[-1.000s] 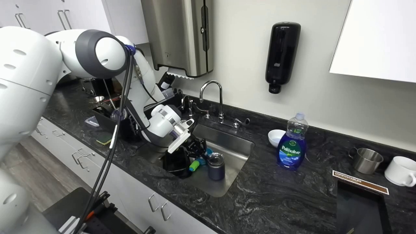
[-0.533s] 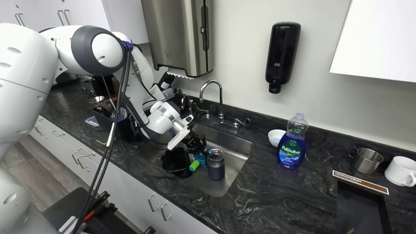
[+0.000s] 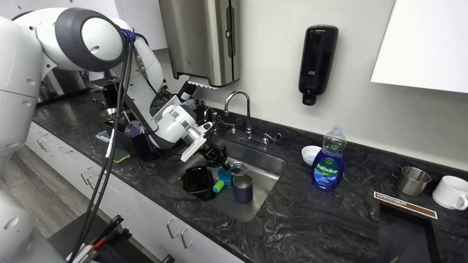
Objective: Remove the lid from the cup in the sink and put it on the sink counter
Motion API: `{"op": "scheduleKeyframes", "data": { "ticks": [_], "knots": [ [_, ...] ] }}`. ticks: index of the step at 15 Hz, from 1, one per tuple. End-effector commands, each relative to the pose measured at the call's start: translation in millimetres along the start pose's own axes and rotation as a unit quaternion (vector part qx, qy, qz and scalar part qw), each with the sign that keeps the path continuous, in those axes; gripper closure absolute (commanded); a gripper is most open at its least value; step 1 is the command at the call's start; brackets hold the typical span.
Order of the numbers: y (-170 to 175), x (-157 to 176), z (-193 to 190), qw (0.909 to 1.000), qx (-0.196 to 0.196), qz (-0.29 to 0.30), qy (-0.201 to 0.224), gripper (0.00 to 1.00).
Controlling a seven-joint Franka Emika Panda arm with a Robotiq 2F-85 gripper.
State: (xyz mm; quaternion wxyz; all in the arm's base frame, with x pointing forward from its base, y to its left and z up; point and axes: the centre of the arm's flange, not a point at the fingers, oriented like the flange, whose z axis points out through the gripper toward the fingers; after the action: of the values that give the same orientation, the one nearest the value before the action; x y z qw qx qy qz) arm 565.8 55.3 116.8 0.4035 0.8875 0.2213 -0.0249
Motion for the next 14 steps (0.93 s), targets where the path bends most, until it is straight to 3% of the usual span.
{"op": "scheduleKeyframes", "data": {
  "ticks": [1,5,7,10,14],
  "knots": [
    [-0.6,-22.8,-20.6,0.9987,0.035,0.024,-0.029,0.98],
    [-1.1,-35.3,-45.1,0.9911,0.099,0.074,-0.05,0.98],
    [0.8,-39.7,-58.9,0.9827,0.131,0.113,-0.067,0.98],
    [3.9,-40.9,-77.6,0.9606,0.179,0.188,-0.1,0.98],
    [1.7,-36.9,-92.5,0.9225,0.225,0.271,-0.157,0.98]
  ]
}}
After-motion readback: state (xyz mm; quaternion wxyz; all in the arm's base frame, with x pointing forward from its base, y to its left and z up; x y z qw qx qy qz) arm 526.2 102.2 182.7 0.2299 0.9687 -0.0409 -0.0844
